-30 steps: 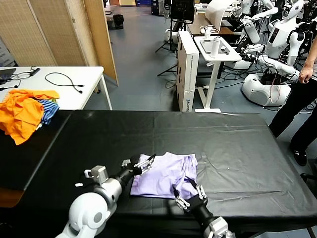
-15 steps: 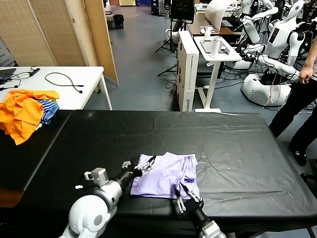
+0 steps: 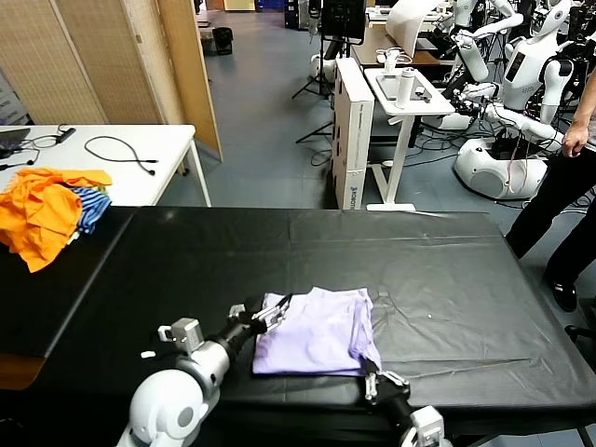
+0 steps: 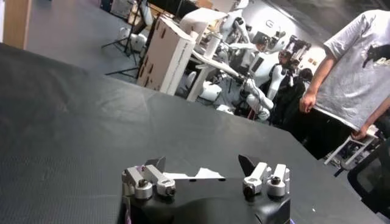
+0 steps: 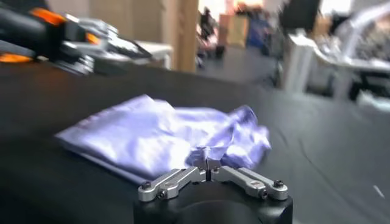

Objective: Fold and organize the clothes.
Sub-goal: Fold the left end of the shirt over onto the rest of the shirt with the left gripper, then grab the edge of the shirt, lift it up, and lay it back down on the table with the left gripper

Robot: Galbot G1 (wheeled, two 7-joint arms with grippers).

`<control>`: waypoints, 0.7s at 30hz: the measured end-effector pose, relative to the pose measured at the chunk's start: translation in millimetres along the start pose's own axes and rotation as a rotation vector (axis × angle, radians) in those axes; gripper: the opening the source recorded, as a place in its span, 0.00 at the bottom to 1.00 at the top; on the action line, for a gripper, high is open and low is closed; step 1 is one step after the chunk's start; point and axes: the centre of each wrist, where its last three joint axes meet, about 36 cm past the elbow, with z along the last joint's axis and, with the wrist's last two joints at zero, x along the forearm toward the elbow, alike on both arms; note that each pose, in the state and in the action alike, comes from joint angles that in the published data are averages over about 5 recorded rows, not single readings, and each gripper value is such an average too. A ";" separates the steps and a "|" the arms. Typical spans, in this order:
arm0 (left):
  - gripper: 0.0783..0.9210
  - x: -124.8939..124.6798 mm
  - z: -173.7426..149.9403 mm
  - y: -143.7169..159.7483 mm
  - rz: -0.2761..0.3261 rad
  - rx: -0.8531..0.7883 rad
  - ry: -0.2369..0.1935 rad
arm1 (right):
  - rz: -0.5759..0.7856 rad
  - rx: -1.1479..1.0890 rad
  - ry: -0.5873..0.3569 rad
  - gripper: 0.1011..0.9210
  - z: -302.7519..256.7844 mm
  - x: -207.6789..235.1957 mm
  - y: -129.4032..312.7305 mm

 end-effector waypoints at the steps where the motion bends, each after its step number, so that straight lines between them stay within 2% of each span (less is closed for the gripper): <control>1: 0.98 0.4 0.5 1.2 -0.004 0.000 0.000 | -0.002 -0.025 0.011 0.28 -1.8 0.6 -1.7; 7: 0.98 4.4 3.9 7.3 -0.025 0.009 -0.006 | -0.057 -0.133 -0.011 0.76 -17.1 8.5 -9.7; 10: 0.98 7.4 7.3 9.7 -0.042 0.024 -0.014 | -0.085 -0.187 -0.051 0.92 -27.7 14.7 -11.4; 13: 0.98 10.2 13.7 10.8 -0.058 0.039 -0.018 | -0.103 -0.223 -0.101 0.98 -39.0 20.5 -11.8; 21: 0.98 11.9 34.2 12.0 -0.089 0.076 -0.034 | -0.118 -0.252 -0.173 0.98 -55.5 23.7 -13.1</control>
